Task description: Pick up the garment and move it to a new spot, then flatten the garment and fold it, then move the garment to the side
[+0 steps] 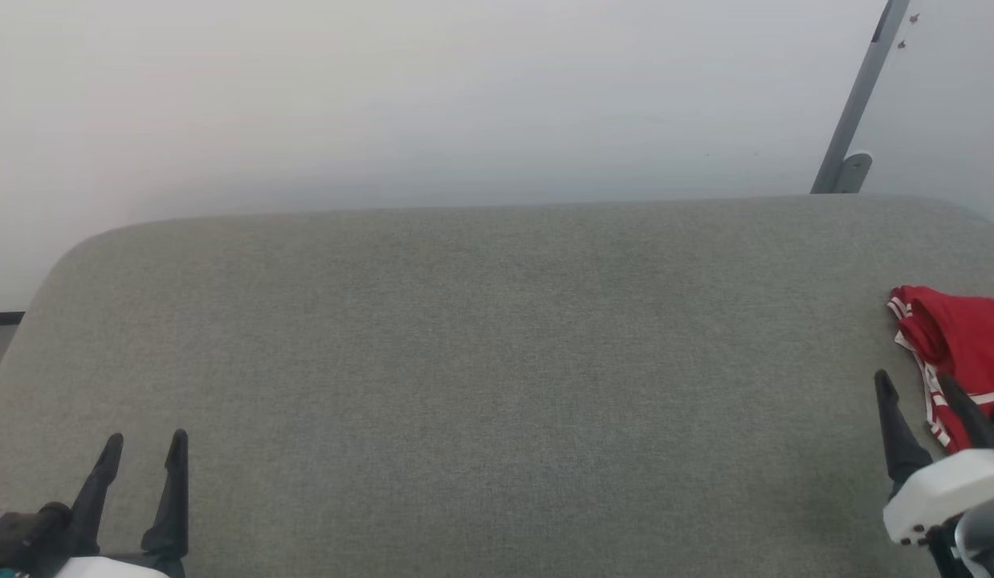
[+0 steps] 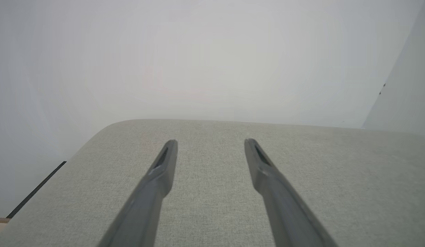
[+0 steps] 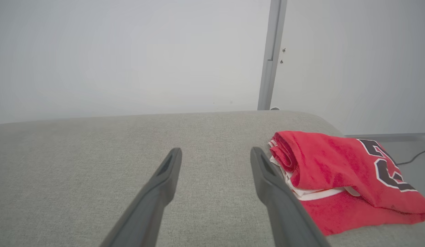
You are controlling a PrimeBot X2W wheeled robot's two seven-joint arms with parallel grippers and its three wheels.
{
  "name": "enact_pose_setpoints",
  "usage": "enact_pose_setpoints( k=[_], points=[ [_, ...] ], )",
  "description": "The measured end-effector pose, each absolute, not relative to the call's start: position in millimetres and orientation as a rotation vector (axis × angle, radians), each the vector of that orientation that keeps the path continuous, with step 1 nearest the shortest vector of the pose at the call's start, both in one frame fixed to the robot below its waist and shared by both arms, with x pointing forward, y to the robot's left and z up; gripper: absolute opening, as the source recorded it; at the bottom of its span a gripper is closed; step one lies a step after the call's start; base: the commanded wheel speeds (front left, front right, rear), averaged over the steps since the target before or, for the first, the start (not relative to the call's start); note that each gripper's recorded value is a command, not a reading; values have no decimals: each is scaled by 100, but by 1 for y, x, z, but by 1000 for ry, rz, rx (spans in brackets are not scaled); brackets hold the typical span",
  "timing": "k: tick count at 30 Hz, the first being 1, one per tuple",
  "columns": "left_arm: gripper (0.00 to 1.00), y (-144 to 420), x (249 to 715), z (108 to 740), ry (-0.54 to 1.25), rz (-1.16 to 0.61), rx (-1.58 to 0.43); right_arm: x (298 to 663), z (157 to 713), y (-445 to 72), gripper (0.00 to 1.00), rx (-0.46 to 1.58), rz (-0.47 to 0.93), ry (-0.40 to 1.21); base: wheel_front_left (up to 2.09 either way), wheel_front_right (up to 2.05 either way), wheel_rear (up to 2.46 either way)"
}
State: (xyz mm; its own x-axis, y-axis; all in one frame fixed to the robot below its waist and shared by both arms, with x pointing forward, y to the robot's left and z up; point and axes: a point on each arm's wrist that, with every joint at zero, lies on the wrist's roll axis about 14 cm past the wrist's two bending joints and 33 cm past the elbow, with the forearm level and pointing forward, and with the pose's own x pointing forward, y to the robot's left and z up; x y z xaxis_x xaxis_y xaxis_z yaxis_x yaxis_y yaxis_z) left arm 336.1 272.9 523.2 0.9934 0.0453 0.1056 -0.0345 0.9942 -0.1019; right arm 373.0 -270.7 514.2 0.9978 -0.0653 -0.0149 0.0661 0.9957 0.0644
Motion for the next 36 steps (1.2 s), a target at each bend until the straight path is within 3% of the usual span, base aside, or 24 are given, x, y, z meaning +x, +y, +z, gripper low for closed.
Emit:
enact_pose_setpoints(
  k=[12,36],
  points=[
    [100,269,338,522,-107,32,-119,352,508,-259,100,97,-81,39,0,0,0],
    [100,269,333,521,-110,44,-162,357,517,-243,100,85,-45,34,0,0,0]
  ],
)
